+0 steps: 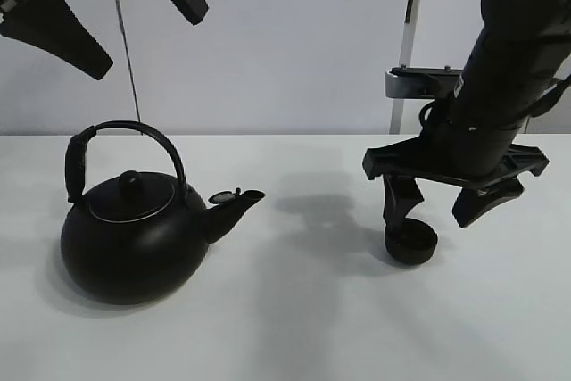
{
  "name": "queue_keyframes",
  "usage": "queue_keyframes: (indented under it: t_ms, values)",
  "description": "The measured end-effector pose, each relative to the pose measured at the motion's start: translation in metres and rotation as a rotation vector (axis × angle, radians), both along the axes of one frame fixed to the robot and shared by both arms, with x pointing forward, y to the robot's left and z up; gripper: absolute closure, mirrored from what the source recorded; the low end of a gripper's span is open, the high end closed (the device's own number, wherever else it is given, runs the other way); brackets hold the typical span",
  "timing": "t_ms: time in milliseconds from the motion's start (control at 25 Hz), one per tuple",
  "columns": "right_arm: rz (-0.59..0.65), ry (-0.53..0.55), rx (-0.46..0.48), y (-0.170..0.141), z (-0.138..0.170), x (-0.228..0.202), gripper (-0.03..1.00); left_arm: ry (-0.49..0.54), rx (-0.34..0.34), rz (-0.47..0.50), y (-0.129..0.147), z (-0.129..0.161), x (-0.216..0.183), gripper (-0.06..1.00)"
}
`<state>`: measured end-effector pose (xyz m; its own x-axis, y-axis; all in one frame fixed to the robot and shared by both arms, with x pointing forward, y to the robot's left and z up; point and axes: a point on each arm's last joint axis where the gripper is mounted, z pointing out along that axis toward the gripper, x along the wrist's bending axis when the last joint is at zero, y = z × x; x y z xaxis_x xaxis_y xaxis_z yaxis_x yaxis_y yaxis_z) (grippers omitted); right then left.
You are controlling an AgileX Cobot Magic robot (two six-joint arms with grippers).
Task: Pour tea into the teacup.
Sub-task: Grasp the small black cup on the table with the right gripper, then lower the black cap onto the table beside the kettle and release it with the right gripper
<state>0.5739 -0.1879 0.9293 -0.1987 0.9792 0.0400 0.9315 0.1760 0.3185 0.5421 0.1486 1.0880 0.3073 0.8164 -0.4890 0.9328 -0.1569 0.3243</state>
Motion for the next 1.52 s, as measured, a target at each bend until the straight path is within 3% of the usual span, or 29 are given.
queue_keyframes:
  t_ms: [600,760,920,1200,1520]
  values:
    - [-0.002,0.029,0.012,0.003,-0.019,0.003,0.45,0.000,-0.001,0.000,0.000,0.000,0.000,0.25]
    - [-0.002,0.031,0.011,0.003,-0.021,0.004,0.48,0.000,-0.001,0.000,0.000,0.000,0.000,0.25]
    - [-0.010,0.026,0.016,0.003,-0.021,0.004,0.57,0.000,-0.001,0.000,0.000,0.000,0.000,0.25]
    - [-0.035,0.025,0.025,0.003,-0.021,0.005,0.57,0.000,-0.001,0.000,0.000,0.000,0.000,0.25]
    - [-0.005,-0.007,0.048,0.017,0.009,0.008,0.57,0.000,-0.001,0.000,0.000,0.000,0.000,0.25]
